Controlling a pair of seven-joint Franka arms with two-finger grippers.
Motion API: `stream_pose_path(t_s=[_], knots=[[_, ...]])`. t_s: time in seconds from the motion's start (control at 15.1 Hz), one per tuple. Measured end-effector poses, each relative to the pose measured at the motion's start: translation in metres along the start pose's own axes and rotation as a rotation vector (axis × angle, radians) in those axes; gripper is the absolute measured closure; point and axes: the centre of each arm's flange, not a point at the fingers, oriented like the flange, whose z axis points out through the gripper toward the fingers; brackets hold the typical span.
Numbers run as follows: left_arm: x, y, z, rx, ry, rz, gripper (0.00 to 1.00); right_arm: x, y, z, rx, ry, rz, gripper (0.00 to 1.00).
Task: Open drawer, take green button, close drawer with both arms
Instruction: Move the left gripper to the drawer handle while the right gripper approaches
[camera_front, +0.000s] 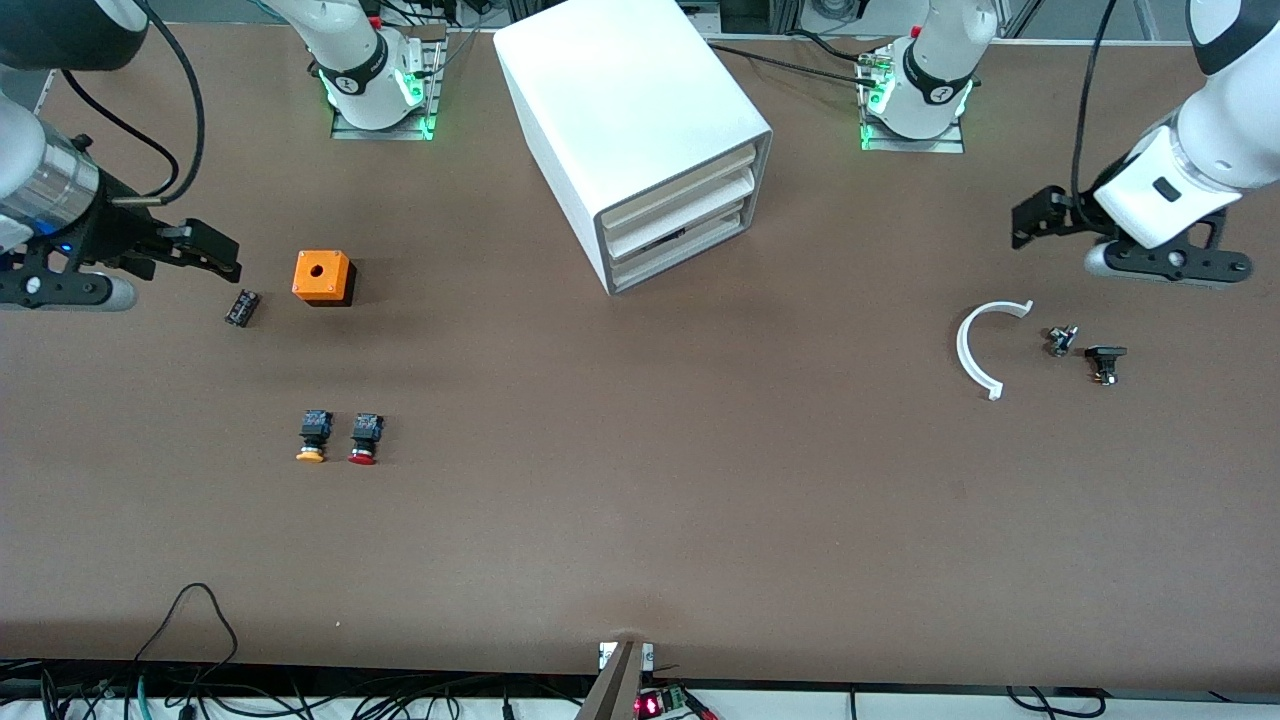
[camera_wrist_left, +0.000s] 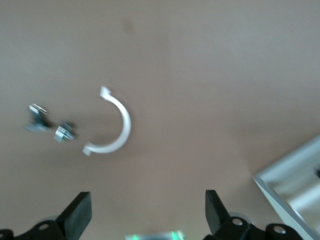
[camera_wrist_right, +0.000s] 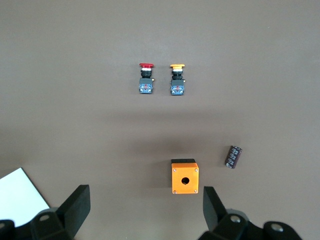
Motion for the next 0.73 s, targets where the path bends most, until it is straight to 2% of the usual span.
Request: stream_pose_path(t_s=[0.13,0.33,0.53,0.73], knots=[[-0.003,0.008,0.014,-0.081,-0.091,0.018,0.0,0.007,-0.005,0.015,-0.003,-0.026,-0.007,0.0],[0.001,0.02,0.037,-0.215,-0.191,0.096,0.0,0.018,-0.018,0.045,-0.01,-0.076,-0.027,0.0],[0.015,0.031,0.063,-0.386,-0.249,0.164,0.0,0.03,-0.031,0.077,-0.016,-0.113,-0.044,0.0],[0.034,0.038,0.096,-0.533,-0.287,0.217,0.0,0.038,-0.048,0.094,-0.017,-0.108,-0.069,0.0]])
